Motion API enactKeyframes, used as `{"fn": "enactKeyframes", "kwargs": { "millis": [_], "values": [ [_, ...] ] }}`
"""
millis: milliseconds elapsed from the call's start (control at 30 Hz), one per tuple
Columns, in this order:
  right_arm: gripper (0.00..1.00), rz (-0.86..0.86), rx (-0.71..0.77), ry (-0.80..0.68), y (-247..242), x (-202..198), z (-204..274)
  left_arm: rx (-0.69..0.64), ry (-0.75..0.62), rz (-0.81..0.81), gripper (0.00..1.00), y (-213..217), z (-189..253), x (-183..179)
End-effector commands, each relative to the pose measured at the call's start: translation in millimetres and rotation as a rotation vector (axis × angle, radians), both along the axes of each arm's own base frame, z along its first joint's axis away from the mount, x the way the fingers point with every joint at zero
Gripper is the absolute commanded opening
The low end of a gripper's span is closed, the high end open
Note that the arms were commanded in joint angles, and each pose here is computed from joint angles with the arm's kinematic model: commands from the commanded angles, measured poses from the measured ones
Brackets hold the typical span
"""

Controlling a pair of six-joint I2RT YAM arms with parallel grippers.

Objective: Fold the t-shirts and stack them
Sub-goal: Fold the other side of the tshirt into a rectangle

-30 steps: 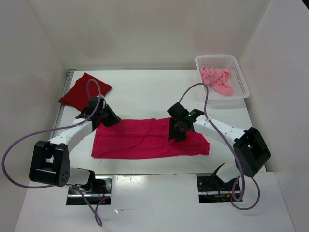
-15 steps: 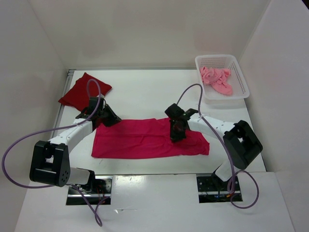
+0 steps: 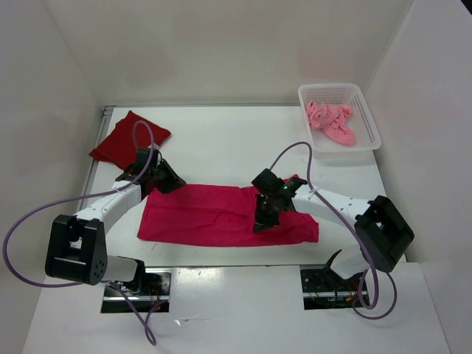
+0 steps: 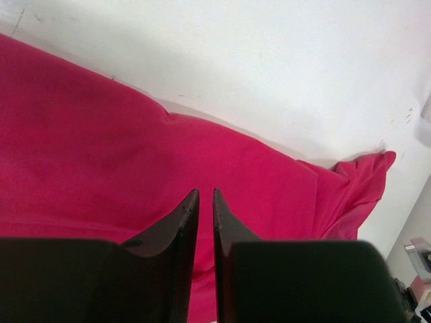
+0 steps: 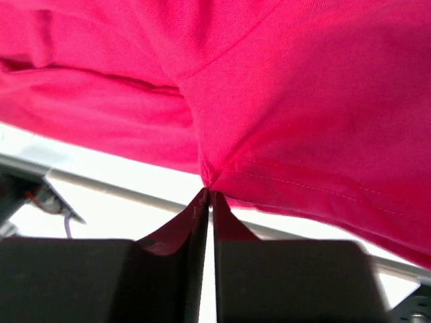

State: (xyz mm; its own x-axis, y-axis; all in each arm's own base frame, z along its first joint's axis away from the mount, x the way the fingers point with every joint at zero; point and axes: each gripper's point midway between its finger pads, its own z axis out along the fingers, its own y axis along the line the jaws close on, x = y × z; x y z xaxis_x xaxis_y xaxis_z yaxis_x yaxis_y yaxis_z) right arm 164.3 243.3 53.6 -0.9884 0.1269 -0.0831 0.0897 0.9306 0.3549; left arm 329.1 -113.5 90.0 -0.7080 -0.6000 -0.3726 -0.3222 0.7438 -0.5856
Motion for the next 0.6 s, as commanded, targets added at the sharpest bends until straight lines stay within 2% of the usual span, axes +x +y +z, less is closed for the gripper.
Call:
{"fn": "enactKeyframes", "kwargs": {
  "millis": [0,33,100,167,267,333,367,433,467,533,567],
  "values": [
    [0.11,-0.041,0.132,0.019,21,-4,19,-0.015,-0.029,-0.025,0.20,-5,3,2],
    [0.27,-0.041,0.132,0.019,21,-4,19,-0.016,-0.038,-0.025,0.20,-6,7,5],
    [0.39,-0.041,0.133,0.018,20,-5,21,-0.016,-0.038,-0.025,0.20,-6,7,5],
    [0.45,-0.036,0.143,0.024,20,-8,28,-0.017,-0.047,-0.025,0.22,-6,12,6],
    [0.46,-0.043,0.143,-0.026,9,-2,47,-0.007,-0.071,-0.039,0.23,-6,18,8],
    [0.38,-0.096,0.150,-0.096,-10,17,61,-0.007,-0.072,-0.039,0.23,-6,18,8],
    [0.21,-0.175,0.136,-0.126,-37,40,59,-0.012,-0.057,-0.045,0.23,-7,14,7],
    [0.08,-0.269,0.132,-0.213,-67,72,64,-0.011,-0.046,-0.056,0.23,-11,6,10],
    [0.00,-0.378,0.122,-0.266,-98,100,64,-0.016,-0.039,-0.060,0.23,-15,3,10],
    [0.00,-0.428,0.096,-0.306,-125,123,56,-0.022,-0.023,-0.051,0.23,-17,-5,19],
    [0.03,-0.451,0.076,-0.317,-137,132,50,-0.034,0.005,-0.052,0.23,-19,-12,18]
  ]
}}
